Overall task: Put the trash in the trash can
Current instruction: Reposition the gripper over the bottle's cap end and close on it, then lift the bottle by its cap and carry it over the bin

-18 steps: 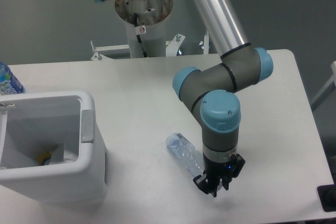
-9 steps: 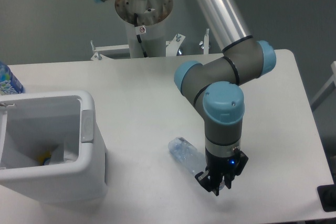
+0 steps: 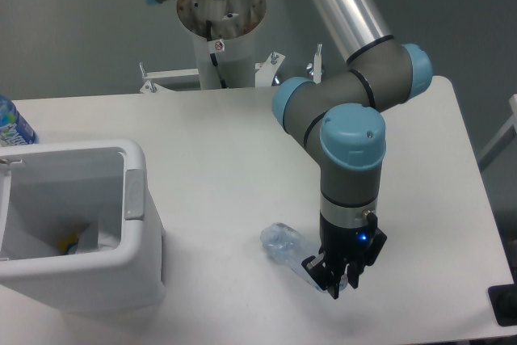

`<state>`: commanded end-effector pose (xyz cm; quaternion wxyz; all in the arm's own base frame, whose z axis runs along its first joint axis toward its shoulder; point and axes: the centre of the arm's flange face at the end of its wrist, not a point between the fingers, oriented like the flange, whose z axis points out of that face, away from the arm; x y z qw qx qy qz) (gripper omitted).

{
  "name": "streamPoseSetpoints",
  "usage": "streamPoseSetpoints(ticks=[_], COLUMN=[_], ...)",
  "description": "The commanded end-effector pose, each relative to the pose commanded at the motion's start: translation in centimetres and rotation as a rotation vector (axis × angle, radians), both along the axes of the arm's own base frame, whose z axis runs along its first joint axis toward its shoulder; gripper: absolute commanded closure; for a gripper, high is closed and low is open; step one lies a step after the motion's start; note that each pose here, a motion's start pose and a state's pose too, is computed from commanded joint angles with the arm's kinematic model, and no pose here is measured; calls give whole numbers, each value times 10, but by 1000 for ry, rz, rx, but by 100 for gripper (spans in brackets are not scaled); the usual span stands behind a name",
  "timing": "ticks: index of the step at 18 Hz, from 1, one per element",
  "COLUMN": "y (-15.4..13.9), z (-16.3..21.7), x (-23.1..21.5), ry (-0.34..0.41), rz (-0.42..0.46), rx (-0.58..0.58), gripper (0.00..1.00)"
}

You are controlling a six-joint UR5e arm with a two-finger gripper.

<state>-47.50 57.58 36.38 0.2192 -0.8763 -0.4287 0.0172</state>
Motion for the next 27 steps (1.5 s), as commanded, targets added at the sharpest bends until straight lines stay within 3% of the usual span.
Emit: streamPoseSetpoints(ticks=[5,10,15,27], y=[-4,-6,-3,-20], z=[15,53,99,185], x=[4,-3,-5,27], ry=[13,48,135,195], rz=[0,1,13,16], rx=[16,88,171,289], gripper=[75,75,75,75])
